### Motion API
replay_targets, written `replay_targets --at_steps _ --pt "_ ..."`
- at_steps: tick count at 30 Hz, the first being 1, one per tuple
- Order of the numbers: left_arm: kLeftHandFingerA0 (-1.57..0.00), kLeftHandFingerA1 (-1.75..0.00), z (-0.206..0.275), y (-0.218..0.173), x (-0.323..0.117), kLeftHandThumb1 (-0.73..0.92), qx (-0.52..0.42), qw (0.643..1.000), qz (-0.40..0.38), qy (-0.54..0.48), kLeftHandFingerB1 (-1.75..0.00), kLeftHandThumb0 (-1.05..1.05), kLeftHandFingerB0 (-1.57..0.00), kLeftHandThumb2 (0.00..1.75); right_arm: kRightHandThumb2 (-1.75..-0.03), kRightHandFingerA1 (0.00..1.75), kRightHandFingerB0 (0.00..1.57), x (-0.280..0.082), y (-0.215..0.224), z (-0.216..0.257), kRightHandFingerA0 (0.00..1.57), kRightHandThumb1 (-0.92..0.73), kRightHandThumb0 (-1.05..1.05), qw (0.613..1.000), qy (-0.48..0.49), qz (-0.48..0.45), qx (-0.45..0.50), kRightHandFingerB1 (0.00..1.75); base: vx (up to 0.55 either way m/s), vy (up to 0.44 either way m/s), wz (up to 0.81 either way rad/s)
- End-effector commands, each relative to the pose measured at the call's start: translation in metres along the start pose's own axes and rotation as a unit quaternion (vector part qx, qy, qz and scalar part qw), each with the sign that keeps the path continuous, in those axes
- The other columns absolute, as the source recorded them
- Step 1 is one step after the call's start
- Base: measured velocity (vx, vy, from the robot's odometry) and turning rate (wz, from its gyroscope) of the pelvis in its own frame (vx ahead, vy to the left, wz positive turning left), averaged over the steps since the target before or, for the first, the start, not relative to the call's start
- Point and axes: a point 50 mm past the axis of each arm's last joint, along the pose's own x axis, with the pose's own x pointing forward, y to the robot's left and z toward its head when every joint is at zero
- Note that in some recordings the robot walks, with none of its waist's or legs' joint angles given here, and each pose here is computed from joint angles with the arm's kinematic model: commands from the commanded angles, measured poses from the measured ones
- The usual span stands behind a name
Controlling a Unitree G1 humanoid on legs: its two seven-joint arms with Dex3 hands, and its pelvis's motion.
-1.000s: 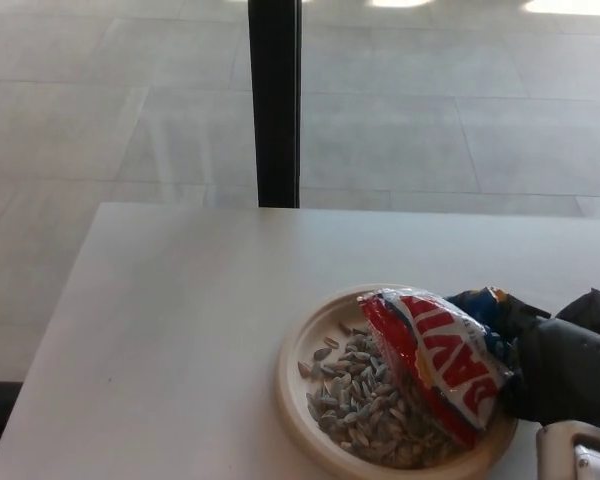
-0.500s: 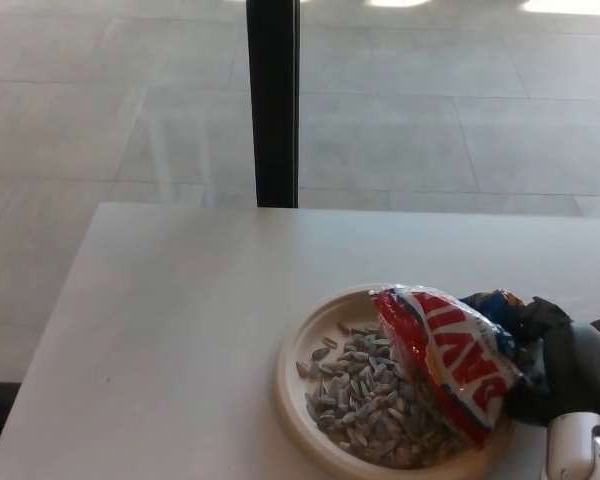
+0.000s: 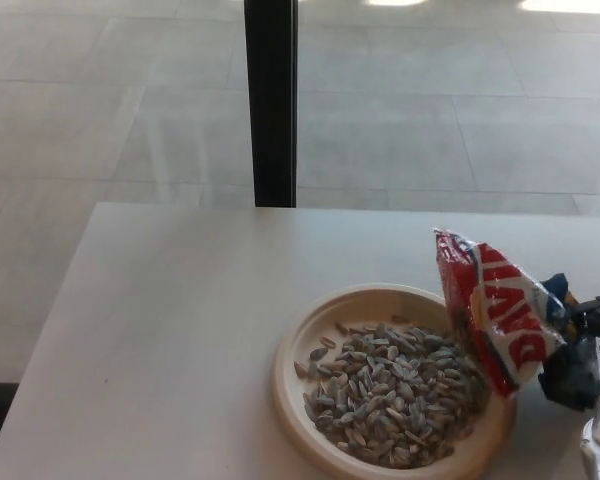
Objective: The robot uses its right hand to pick up a bag of sunflower seeds kept in the middle of the desk and tilts it over a plate kept next to it to pour out a few seeds and then puts the bag of seeds back on the desk
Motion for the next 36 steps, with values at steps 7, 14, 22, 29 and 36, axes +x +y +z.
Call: replay_targets --at_steps 7,14,22,29,36 --pt "-0.53 -0.56 -0.003 0.007 -0.003 0.73 0.007 1.000 0.001 0.008 -0.44 -0.76 -0.53 0.62 -1.01 1.75 0.82 0.005 -0.011 -0.001 0.97 -0.56 -0.24 0.996 0.052 0.053 0.043 1.46 0.00 0.000 0.00" --pt "-0.53 -0.57 -0.002 0.006 -0.002 0.73 0.005 1.000 0.005 0.011 -0.45 -0.73 -0.55 0.62 -0.88 1.40 0.92 0.000 -0.008 -0.009 0.97 -0.54 -0.22 0.987 -0.004 0.119 -0.112 0.68 0.00 0.000 0.00" --pt "-0.55 -0.56 -0.002 0.008 -0.002 0.72 0.009 1.000 0.010 0.011 -0.45 -0.75 -0.56 0.62 -0.59 0.82 0.37 -0.014 0.001 -0.021 0.36 -0.65 -0.31 0.954 -0.039 0.215 -0.206 0.34 0.00 0.000 0.00" --pt "-0.57 -0.60 -0.004 0.008 -0.003 0.73 0.015 1.000 0.015 0.009 -0.46 -0.76 -0.58 0.62 -0.66 0.00 0.05 -0.011 -0.005 -0.028 0.00 -0.48 -0.51 0.916 0.006 0.237 -0.324 0.14 0.00 0.000 0.00" --pt "-0.57 -0.56 -0.005 0.007 -0.003 0.72 0.019 1.000 0.015 0.012 -0.46 -0.76 -0.59 0.62 -0.59 0.00 0.00 -0.008 -0.014 -0.021 0.00 -0.37 -0.65 0.899 0.020 0.254 -0.357 0.00 0.00 0.000 0.00"
